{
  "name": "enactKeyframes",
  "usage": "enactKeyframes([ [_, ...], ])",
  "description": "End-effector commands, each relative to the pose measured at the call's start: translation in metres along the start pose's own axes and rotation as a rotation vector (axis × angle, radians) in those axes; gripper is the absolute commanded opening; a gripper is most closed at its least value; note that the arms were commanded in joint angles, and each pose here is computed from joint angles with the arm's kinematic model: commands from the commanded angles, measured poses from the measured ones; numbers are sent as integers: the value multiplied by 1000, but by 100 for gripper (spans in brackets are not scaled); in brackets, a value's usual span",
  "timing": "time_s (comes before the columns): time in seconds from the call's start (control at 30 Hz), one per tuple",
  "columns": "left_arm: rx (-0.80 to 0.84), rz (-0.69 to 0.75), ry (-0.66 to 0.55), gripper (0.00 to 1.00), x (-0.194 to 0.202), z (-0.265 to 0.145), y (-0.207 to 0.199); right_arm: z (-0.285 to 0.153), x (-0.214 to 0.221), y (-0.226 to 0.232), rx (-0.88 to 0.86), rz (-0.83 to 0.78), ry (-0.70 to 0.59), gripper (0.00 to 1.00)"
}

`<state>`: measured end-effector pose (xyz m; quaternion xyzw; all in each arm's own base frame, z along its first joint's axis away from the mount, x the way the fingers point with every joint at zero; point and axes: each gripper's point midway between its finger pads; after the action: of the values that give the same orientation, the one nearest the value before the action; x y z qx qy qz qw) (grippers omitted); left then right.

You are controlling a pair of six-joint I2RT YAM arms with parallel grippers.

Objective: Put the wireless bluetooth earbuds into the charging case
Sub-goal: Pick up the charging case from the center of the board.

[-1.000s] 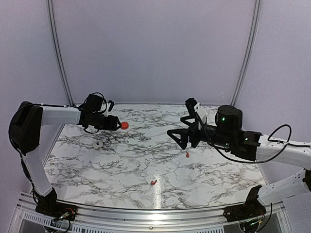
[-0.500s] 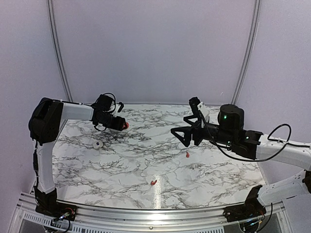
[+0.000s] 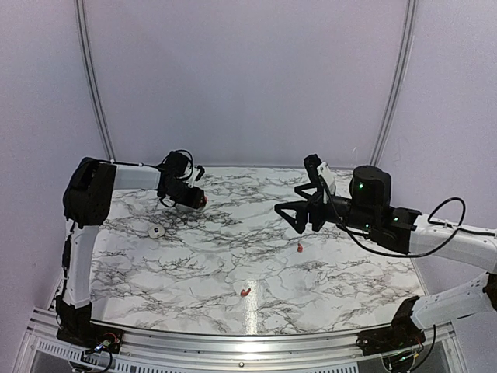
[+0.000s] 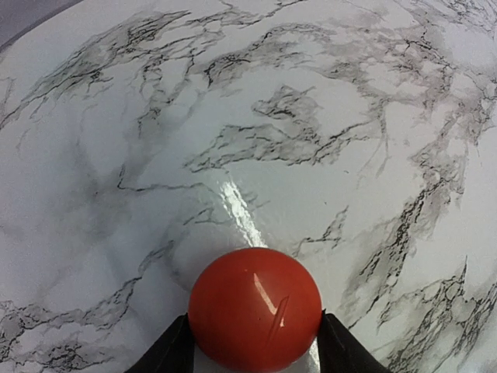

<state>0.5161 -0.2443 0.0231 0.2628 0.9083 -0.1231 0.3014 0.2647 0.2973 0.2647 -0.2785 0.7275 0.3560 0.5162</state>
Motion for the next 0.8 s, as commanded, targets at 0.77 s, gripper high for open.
enactKeyframes([
  [0.77,-57,99,96,42,12,12,-11,0,-9,3,-25,14,-4,99],
])
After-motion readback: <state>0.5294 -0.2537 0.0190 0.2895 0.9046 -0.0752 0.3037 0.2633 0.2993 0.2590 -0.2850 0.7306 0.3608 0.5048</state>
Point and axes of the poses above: each gripper's point midway between its finger pads, its own z axis out along the fingers, its own y axis along the line the jaws close on, x = y × z, and after that the axes turned 6 degrees about z, right-handed
